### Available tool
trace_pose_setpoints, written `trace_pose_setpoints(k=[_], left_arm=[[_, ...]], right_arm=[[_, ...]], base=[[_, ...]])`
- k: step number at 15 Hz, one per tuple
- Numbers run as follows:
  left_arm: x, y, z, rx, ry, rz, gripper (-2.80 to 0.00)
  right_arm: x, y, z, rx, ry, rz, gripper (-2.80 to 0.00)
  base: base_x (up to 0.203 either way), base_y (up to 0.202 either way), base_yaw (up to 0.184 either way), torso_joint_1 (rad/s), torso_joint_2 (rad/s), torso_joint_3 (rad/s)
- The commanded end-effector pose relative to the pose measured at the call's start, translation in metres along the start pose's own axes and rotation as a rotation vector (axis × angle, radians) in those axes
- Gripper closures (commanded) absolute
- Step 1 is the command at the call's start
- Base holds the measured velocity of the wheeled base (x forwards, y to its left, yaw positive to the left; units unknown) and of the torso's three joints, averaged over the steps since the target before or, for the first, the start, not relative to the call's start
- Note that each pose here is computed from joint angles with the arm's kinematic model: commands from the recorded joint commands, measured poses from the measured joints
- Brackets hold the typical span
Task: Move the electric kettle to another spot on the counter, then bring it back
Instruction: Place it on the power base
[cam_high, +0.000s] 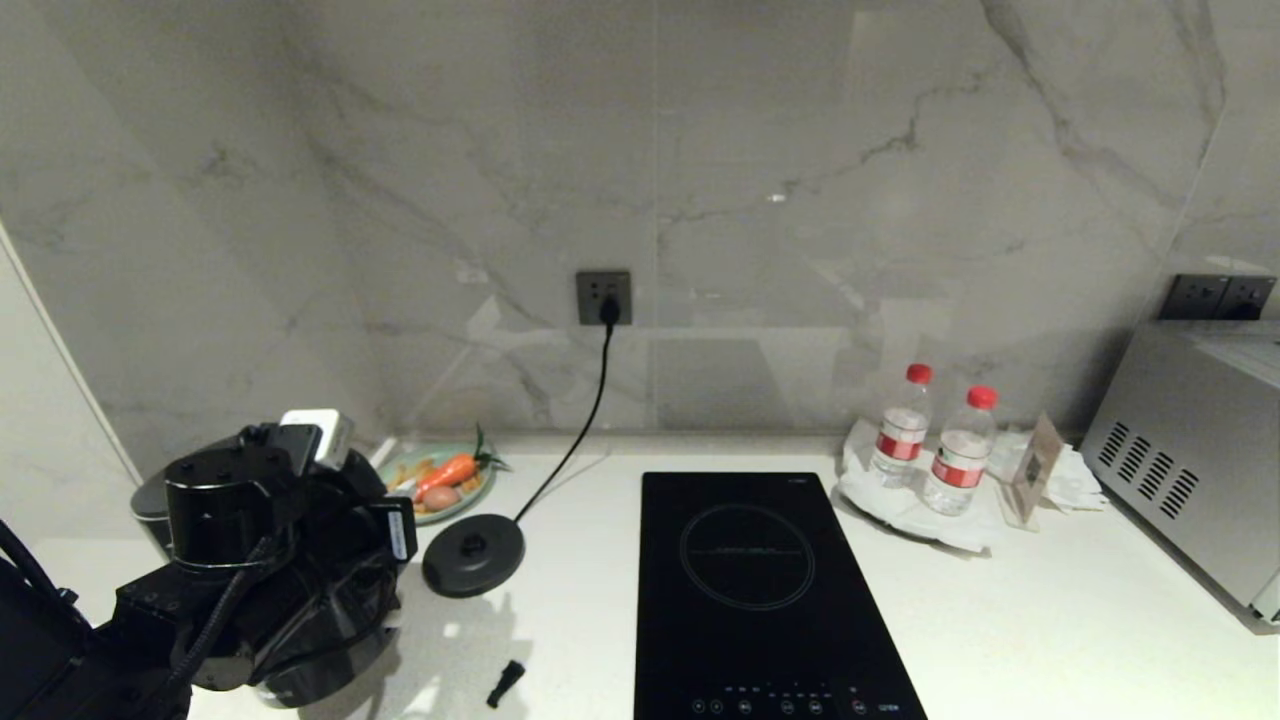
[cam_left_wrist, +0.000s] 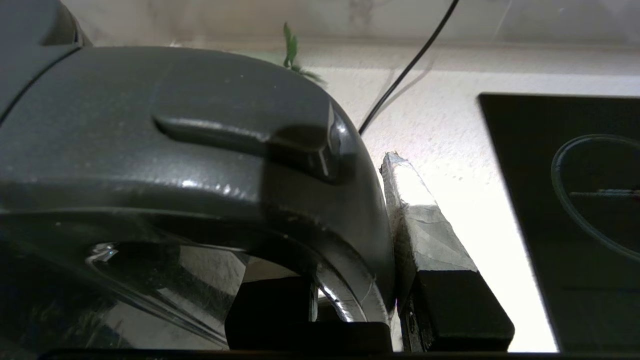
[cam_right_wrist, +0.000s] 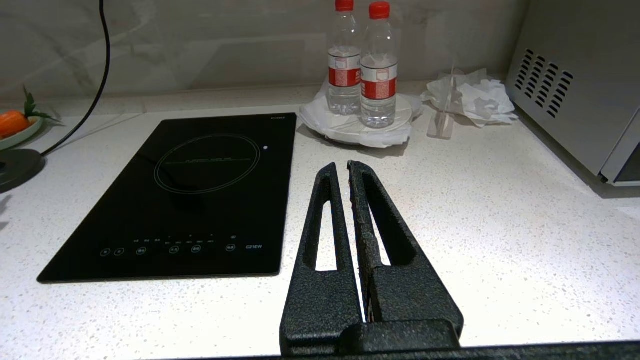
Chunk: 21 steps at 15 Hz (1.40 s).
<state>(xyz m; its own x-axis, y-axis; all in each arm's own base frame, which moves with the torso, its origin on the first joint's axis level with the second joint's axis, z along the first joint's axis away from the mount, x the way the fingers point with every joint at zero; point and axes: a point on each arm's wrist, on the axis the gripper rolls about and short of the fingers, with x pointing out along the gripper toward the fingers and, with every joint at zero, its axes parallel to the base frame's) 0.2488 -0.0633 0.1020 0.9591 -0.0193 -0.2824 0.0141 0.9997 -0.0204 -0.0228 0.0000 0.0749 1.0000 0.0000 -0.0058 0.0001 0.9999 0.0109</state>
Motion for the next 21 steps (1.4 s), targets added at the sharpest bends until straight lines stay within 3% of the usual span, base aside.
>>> trace_pose_setpoints(k=[1,9,15,21], left_arm=[[0.001,-0.003,-0.003,0.004,-0.005,-0.012,0.00],[0.009,-0.015,0.009,-0.006,-0.071,-0.040,0.00],[0.026,-0.049,0.018,0.010,-0.088,-0.056,0.00],[0.030,-0.062,0.017,0.022,-0.090,-0.095,0.00]], right_arm=[[0.000,0.000,0.000,0.000,0.002,0.000,0.00],[0.000,0.000,0.000,-0.008,0.000,0.002,0.00],[0.000,0.000,0.000,-0.008,-0.002,0.002,0.00],[0.000,0.000,0.000,-0.008,-0.002,0.002,0.00]], base=[[0.000,0.000,0.000,0.000,0.00,0.000],[0.000,0.000,0.000,0.000,0.00,0.000],[0.000,0.000,0.000,0.000,0.00,0.000],[0.000,0.000,0.000,0.000,0.00,0.000]])
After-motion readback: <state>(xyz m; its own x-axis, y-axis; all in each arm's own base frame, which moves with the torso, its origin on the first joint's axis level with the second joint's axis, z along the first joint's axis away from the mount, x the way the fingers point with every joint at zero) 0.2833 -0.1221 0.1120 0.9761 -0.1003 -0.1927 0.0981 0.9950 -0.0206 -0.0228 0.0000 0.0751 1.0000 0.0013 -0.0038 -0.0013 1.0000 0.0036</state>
